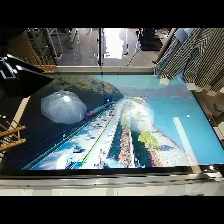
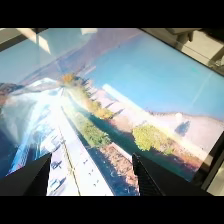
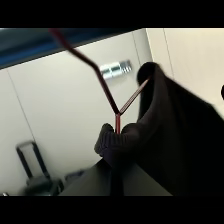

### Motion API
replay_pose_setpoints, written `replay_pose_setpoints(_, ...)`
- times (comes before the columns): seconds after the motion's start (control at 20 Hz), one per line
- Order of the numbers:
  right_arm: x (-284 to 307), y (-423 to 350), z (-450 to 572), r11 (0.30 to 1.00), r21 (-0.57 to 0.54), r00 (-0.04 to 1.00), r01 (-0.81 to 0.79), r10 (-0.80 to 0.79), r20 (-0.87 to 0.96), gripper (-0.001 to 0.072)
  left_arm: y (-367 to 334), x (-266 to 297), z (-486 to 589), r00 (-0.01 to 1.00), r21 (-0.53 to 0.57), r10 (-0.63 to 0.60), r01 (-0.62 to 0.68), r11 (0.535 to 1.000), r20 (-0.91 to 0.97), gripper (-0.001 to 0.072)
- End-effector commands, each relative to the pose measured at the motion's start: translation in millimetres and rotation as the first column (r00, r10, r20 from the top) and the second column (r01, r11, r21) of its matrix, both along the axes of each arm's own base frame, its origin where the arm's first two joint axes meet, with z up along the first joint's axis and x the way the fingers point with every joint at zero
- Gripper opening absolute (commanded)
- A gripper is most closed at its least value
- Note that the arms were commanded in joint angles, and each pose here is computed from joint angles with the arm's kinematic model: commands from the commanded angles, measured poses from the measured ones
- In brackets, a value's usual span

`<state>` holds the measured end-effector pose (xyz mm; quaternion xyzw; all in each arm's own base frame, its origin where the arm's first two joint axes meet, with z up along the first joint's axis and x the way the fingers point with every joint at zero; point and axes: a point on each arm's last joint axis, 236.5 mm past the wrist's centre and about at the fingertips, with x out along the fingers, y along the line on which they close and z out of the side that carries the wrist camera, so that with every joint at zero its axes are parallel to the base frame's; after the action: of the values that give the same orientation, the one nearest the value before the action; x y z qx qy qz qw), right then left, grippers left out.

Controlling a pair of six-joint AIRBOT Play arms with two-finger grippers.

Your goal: Fold the clothes and pants, and hang the long-sleeved shirts on hangers.

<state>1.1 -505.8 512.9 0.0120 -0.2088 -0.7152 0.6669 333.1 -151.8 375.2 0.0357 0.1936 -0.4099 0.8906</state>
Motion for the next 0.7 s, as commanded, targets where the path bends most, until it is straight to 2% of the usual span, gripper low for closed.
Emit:
replay_pose_setpoints(0.0, -22.6, -19.2, -6.3, 0.999, -0.044, 0.997, 0.003, 0.001, 0.077, 0.0019, 3.6, 2.3, -3.1, 1.000, 0.015, 0.015, -0.015, 1.000, -0.003, 0.0558)
replay_pose_setpoints(0.1, -34.1, -18.0, 0.2, 0.996, -0.086, 0.997, 0.011, -0.005, 0.071, 0.0020, 3.8, 2.4, -3.1, 1.000, 0.016, 0.015, -0.015, 1.000, -0.002, 0.0557)
replay_pose_setpoints(0.25, -23.9, 1.1, 40.2, 0.967, -0.251, 0.999, -0.042, 0.047, 0.017, 0.0020, 3.8, 2.4, -3.2, 1.000, 0.016, 0.015, -0.015, 1.000, -0.003, 0.0558)
replay_pose_setpoints(0.45, -28.2, -5.1, 29.4, 0.978, -0.209, 0.999, -0.026, 0.033, 0.033, 0.0020, 5.0, 4.0, -2.9, 1.000, 0.018, 0.022, -0.022, 1.000, 0.002, 0.0558)
replay_pose_setpoints(0.55, -22.8, -0.3, 39.3, 0.966, -0.254, 0.998, -0.047, 0.053, 0.017, 0.0020, 5.5, 3.6, -5.2, 0.999, 0.008, 0.033, -0.033, 0.999, -0.026, 0.0559)
replay_pose_setpoints(0.65, -24.6, -6.5, 31.9, 0.972, -0.232, 0.999, -0.040, 0.046, 0.022, 0.0020, 4.7, 5.2, -7.5, 0.999, 0.002, 0.034, -0.034, 0.999, -0.041, 0.0558)
